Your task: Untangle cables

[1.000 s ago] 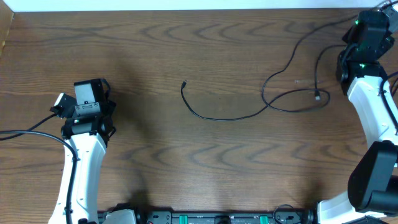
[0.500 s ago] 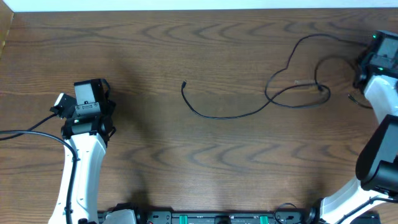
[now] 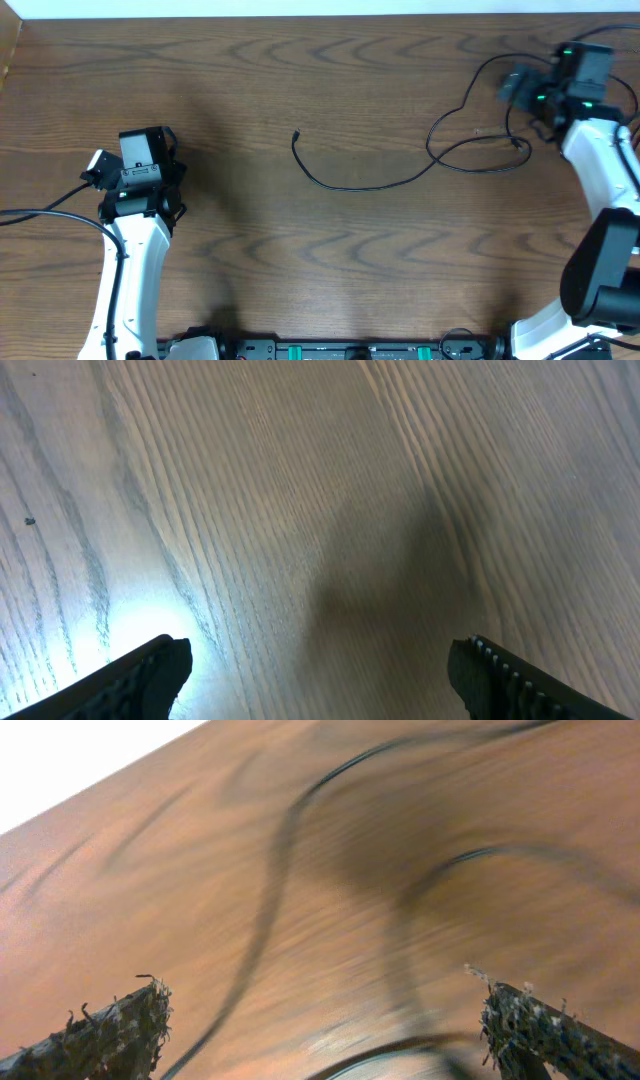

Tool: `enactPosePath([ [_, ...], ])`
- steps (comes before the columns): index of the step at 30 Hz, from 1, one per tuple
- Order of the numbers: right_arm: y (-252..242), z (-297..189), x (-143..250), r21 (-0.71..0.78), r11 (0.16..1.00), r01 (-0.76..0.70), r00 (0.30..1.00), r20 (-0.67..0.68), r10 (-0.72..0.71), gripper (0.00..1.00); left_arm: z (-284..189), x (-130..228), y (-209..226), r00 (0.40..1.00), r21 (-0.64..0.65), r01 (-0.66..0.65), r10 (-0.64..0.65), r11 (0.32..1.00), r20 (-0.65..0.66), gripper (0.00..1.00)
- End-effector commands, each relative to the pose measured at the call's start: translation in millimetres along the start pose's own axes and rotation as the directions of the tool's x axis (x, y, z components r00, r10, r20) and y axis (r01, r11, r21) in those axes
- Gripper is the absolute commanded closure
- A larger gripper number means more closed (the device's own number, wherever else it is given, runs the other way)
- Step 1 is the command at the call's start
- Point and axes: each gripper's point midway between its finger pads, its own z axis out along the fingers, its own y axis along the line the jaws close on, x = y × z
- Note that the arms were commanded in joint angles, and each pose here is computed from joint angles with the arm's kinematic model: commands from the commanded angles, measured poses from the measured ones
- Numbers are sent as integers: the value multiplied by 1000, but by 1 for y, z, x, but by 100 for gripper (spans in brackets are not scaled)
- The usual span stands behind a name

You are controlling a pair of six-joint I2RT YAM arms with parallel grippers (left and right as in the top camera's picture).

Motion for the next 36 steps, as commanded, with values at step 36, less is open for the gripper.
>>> enactPosePath([
  [36,109,-4,191,-435,331,838,323,-95,-942,1,-1,-2,2,1000,-4,10,-10,1000,8,13],
])
